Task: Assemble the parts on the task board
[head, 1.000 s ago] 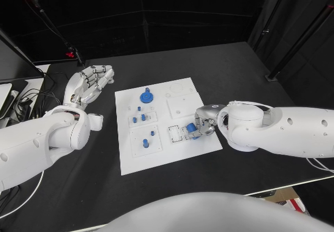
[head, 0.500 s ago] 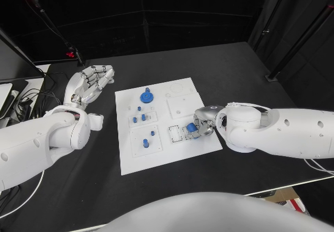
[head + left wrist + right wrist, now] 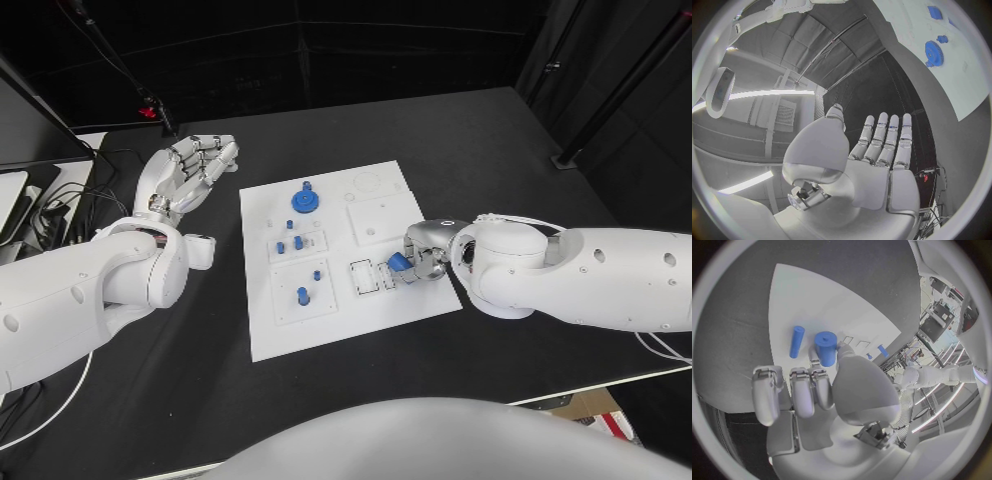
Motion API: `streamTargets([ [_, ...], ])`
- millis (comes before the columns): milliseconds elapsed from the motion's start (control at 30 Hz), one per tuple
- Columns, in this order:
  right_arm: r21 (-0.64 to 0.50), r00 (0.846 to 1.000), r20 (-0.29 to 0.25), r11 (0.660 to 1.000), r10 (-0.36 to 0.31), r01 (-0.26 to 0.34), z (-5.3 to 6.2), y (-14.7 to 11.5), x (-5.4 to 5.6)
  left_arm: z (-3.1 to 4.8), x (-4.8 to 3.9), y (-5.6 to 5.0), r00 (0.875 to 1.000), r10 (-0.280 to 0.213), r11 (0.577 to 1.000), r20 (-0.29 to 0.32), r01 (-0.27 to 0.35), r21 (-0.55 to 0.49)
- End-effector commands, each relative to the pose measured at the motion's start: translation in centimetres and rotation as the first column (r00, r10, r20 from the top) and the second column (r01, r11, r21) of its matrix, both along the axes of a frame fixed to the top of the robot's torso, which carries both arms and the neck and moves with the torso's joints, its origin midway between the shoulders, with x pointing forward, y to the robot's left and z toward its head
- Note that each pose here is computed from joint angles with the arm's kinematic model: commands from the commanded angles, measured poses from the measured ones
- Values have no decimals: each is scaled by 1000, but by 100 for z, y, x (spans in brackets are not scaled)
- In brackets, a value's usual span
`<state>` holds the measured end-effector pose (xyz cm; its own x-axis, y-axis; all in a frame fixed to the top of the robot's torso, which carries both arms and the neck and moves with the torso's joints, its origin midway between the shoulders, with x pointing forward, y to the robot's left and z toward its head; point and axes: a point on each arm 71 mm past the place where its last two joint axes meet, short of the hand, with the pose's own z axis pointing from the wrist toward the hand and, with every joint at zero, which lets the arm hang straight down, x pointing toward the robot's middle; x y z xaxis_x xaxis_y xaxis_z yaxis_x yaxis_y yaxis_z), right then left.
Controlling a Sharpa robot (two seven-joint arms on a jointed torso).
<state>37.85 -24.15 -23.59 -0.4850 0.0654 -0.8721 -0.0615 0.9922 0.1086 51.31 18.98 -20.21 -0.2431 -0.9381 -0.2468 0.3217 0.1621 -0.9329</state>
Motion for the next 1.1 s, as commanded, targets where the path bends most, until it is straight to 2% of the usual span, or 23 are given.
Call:
streamTargets([
  [33,98,998,-49,994,-42,46,-73,-7,-41,85,-30,-15,994,-33,999,108,36,-31],
  [200,210,991,-99,972,-86,105,-82,-25,-63,84,-29,-12,994,-33,999,105,36,-31],
  [333,278,987,-112,951,-112,139,-68,-47,-79,83,-29,-14,994,-35,999,105,38,-31],
  [733,447,981,-98,873,-167,193,8,-79,-103,81,-24,-15,994,-35,999,103,38,-31],
  [1100,546,981,-64,816,-184,188,89,-128,-122,78,-18,-27,994,-37,999,102,40,-31],
])
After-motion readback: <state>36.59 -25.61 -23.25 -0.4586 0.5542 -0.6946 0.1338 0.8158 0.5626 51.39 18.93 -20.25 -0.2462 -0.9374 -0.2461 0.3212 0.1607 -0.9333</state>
